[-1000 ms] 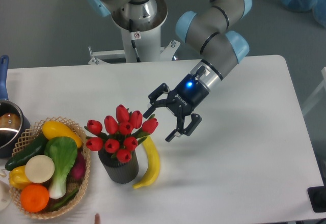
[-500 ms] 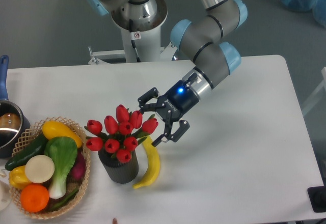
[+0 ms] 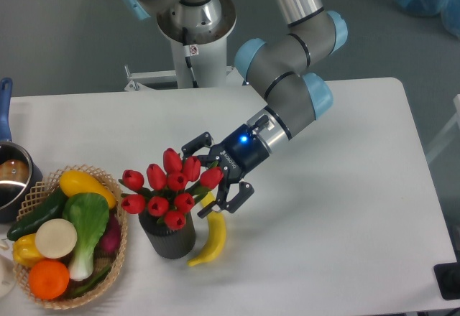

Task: Pick up the flowers from the vase
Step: 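Lower the gripper around the tulip stems just above the vase rim, then close the gripper on the bundle of tulip stems, then lift the gripped tulips straight up out of the dark vase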

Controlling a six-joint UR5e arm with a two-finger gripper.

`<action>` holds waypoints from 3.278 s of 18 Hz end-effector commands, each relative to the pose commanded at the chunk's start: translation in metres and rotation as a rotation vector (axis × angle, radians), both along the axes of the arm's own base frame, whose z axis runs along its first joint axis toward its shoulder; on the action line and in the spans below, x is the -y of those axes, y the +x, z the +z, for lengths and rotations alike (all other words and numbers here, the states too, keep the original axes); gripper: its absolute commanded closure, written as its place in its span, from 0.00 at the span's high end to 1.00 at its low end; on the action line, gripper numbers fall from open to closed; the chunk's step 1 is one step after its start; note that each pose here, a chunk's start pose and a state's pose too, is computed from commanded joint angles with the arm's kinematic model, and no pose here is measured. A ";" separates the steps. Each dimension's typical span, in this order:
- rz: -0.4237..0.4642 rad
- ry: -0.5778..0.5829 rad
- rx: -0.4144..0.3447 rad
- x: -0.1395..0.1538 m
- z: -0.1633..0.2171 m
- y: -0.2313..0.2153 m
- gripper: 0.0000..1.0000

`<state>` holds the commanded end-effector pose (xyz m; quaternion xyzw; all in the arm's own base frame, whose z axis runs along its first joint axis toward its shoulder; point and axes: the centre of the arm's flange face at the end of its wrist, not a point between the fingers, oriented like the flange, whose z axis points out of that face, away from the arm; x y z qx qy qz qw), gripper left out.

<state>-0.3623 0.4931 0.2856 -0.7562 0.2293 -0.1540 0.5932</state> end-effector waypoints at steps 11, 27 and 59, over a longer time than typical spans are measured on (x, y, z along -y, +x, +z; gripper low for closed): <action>-0.027 -0.017 -0.001 -0.021 0.000 0.003 0.99; -0.042 -0.015 -0.007 -0.024 0.002 0.013 0.41; 0.084 0.017 0.079 0.017 0.119 0.002 0.38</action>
